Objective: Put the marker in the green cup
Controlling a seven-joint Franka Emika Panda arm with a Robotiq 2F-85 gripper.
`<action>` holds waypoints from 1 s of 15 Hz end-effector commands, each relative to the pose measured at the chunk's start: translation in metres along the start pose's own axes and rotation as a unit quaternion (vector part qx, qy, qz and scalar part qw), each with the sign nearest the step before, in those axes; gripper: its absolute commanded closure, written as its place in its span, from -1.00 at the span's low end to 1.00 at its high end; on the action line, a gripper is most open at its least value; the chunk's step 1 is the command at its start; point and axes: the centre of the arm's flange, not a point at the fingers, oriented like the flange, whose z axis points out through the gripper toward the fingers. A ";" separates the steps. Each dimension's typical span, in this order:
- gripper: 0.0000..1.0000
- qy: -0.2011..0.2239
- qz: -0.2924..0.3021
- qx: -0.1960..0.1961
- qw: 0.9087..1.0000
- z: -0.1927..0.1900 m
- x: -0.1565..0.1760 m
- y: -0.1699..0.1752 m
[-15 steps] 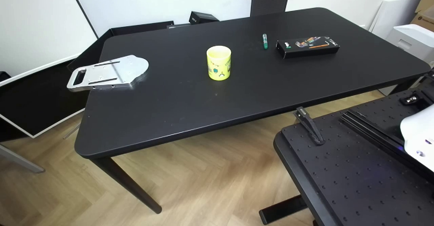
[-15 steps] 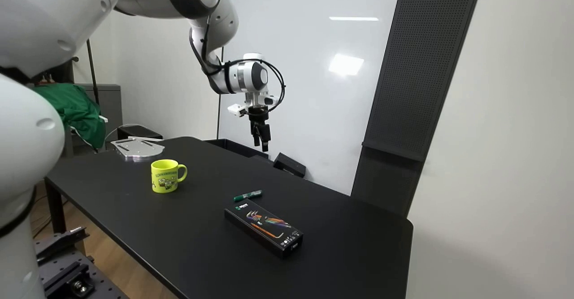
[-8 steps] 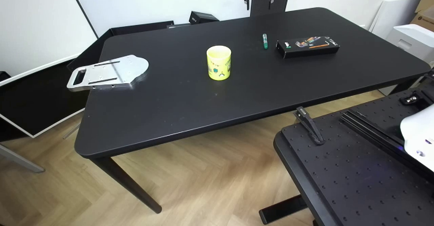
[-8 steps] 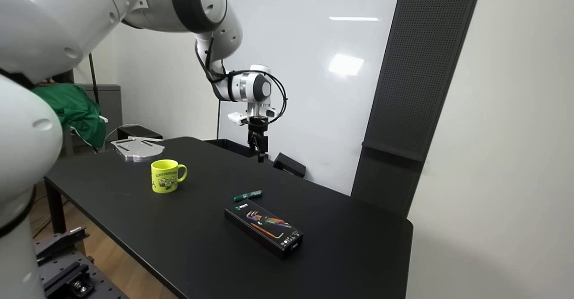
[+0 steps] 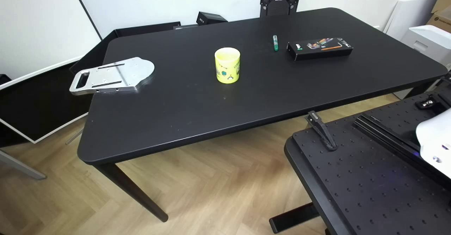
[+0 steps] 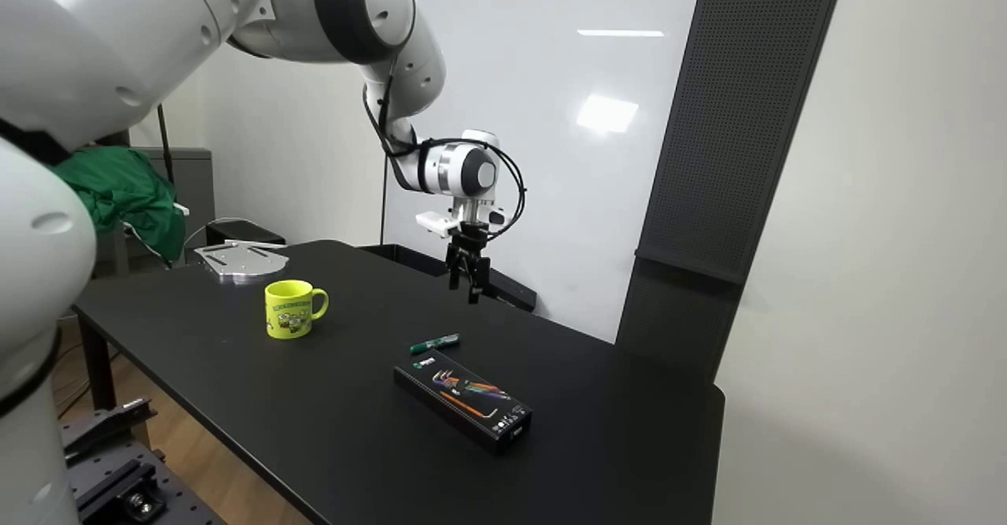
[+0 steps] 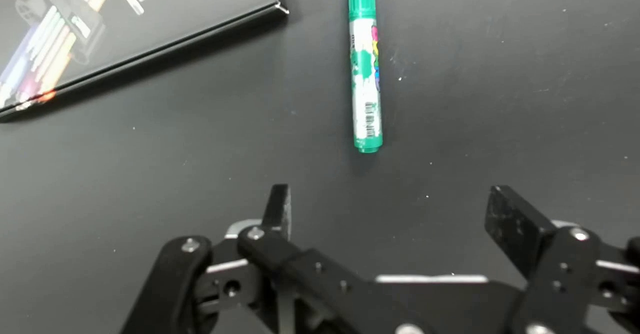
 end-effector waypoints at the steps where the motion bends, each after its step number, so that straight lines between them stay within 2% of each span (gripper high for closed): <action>1: -1.00 0.004 -0.011 0.011 1.000 0.010 -0.010 0.012; 8: -1.00 0.012 -0.030 0.015 0.999 0.038 -0.030 0.011; 12: -1.00 0.014 -0.030 0.009 0.999 0.050 -0.033 0.016; 13: -1.00 0.008 -0.027 -0.006 1.000 0.050 -0.034 0.019; 15: -1.00 0.010 -0.030 0.002 0.999 0.057 -0.028 0.012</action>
